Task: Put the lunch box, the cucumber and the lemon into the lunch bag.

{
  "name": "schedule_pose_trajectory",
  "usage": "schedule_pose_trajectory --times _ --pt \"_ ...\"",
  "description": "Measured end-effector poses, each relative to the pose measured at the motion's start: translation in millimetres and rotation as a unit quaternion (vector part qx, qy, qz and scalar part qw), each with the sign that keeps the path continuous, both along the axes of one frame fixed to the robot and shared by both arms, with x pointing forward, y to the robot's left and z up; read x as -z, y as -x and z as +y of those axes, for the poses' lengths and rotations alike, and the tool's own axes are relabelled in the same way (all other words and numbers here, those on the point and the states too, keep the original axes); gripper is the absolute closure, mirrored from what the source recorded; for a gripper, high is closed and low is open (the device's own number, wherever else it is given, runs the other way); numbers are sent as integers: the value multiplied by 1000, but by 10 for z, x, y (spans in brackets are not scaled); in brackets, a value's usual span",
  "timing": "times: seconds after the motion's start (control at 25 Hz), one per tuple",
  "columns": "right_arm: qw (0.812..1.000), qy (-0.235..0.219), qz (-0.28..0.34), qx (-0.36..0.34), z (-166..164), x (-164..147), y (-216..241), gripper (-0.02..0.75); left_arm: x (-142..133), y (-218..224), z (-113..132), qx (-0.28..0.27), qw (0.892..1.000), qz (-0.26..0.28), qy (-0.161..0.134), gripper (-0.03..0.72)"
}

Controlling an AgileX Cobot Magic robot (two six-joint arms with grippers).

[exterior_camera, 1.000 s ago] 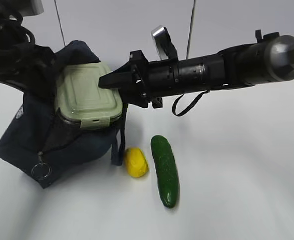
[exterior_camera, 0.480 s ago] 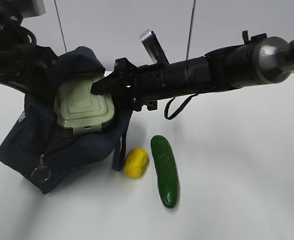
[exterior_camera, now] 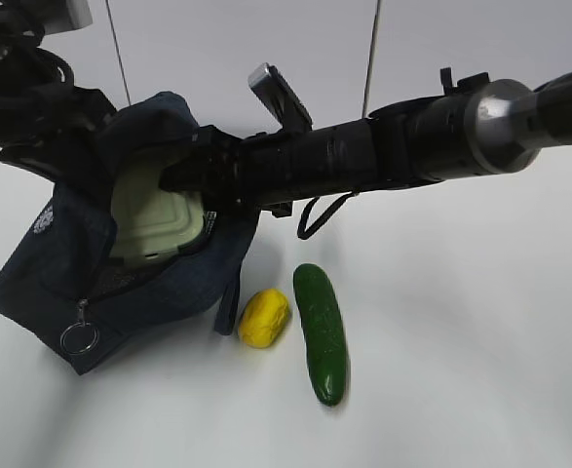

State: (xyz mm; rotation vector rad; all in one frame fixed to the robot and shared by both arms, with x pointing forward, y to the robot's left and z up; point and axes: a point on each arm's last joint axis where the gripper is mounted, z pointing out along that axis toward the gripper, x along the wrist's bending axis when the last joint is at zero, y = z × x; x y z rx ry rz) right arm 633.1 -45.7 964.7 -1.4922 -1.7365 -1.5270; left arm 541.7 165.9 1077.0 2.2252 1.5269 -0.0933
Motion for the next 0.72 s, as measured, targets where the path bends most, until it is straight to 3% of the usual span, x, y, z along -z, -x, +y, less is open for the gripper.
schedule_pose_trajectory --times 0.72 --pt "1000 9 25 -17 400 438 -55 356 107 -42 -39 6 1000 21 5 688"
